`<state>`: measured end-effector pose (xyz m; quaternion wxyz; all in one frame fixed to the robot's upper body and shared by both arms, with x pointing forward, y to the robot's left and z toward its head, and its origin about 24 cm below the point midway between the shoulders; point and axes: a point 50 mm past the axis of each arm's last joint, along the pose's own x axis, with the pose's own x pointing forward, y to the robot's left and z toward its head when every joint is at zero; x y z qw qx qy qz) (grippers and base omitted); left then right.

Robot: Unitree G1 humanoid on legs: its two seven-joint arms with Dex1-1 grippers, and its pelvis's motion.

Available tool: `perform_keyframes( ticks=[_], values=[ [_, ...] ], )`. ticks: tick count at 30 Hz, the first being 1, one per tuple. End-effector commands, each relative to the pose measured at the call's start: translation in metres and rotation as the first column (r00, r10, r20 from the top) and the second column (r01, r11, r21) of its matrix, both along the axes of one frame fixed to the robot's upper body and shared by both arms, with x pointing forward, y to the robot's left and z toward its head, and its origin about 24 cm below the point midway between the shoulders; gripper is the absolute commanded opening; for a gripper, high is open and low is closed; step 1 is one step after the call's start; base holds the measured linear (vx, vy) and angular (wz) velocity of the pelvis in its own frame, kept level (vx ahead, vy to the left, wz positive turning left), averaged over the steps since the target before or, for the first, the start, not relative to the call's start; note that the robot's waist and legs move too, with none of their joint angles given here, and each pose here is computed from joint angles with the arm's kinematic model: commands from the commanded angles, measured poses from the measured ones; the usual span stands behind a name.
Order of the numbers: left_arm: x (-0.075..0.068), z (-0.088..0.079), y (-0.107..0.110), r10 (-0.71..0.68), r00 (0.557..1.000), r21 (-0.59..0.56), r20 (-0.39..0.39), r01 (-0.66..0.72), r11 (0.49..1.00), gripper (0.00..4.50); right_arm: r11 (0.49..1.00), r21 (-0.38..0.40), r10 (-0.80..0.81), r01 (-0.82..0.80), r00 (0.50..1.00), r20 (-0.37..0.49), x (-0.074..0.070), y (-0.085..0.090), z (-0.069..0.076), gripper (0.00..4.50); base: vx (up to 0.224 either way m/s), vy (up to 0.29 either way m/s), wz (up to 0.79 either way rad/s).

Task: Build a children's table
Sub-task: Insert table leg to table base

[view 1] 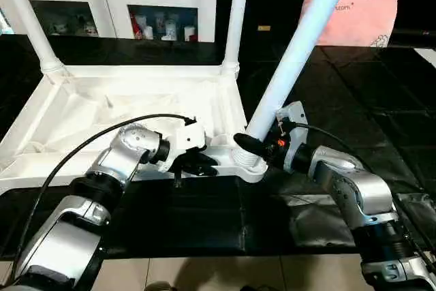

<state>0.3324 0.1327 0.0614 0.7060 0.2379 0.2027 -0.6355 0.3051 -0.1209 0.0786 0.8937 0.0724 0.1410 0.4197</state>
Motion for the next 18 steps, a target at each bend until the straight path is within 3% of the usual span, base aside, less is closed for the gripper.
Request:
perform_keyframes(
  ticks=[1,4,10,13,14,18],
  values=[
    [0.004,0.007,-0.004,-0.023,1.0,0.002,0.019,0.023,1.0,0.4,1.0,-0.008,-0.004,0.004,1.0,0.023,0.002,-0.003,0.005,1.93,0.0,0.0,0.0],
    [0.004,0.006,-0.003,-0.029,1.0,0.002,0.01,0.029,1.0,0.08,1.0,-0.009,-0.001,0.001,1.0,0.023,0.002,-0.002,0.005,1.93,0.0,0.0,0.0],
    [0.004,0.004,-0.001,-0.02,1.0,0.009,-0.022,0.02,1.0,0.0,1.0,-0.012,0.006,-0.006,1.0,0.024,0.002,-0.002,0.005,1.93,0.0,0.0,0.0],
    [0.004,0.002,0.003,0.032,0.998,0.009,-0.063,-0.032,0.999,0.0,1.0,-0.011,0.004,-0.004,1.0,0.03,0.003,-0.002,0.006,1.93,0.0,0.0,0.0],
    [0.005,0.0,0.008,0.105,0.99,-0.003,-0.092,-0.105,0.994,0.0,1.0,-0.007,-0.008,0.008,0.999,0.04,0.004,-0.002,0.008,1.93,0.0,0.0,0.0],
    [0.008,-0.001,0.019,0.237,0.968,0.002,-0.081,-0.237,0.971,0.0,0.999,0.001,-0.033,0.033,0.998,0.048,0.007,-0.004,0.009,1.93,0.0,0.0,0.0]
  ],
)
